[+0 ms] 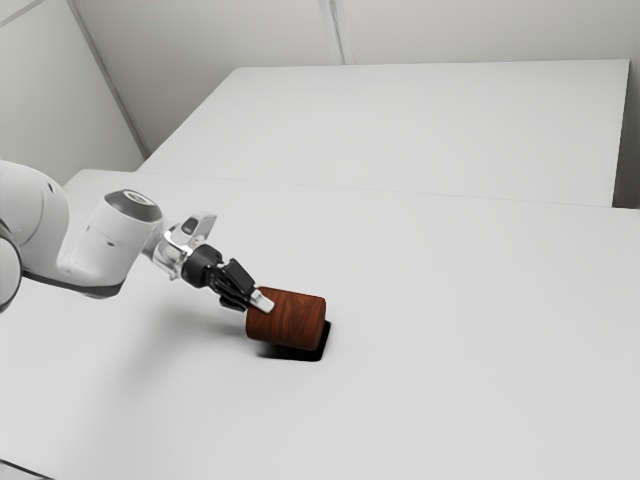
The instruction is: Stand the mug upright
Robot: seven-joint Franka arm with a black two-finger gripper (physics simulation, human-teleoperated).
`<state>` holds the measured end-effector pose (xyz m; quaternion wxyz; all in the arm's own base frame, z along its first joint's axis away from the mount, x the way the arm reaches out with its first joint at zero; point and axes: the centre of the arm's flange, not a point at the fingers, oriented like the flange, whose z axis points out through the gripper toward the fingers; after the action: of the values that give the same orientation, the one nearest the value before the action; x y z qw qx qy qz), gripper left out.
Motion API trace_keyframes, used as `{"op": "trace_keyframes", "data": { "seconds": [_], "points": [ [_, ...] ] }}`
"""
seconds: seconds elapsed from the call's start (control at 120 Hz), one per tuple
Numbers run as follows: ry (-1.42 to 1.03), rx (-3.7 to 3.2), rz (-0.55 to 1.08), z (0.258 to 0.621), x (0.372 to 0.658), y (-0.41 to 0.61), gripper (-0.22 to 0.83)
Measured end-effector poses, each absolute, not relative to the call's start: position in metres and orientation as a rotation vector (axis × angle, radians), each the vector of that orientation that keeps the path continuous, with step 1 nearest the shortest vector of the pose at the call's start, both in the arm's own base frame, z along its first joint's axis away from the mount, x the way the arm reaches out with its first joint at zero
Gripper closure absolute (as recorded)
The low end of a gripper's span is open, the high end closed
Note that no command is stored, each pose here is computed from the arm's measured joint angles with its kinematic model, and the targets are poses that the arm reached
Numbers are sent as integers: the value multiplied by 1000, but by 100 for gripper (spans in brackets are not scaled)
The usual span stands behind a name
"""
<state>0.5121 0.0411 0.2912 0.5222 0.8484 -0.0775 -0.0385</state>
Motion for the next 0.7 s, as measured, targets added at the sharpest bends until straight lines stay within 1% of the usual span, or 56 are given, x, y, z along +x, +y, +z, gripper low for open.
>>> {"op": "trace_keyframes", "data": {
  "seconds": [0.1,0.2,0.342,0.5,0.7],
  "points": [
    [-211,2043,-78,305,513,40,75],
    [-272,2103,-85,332,515,39,77],
    [-364,2255,-147,367,517,37,78],
    [-455,2505,-198,390,519,40,79],
    [-578,2770,-140,416,525,32,79]
  ]
}}
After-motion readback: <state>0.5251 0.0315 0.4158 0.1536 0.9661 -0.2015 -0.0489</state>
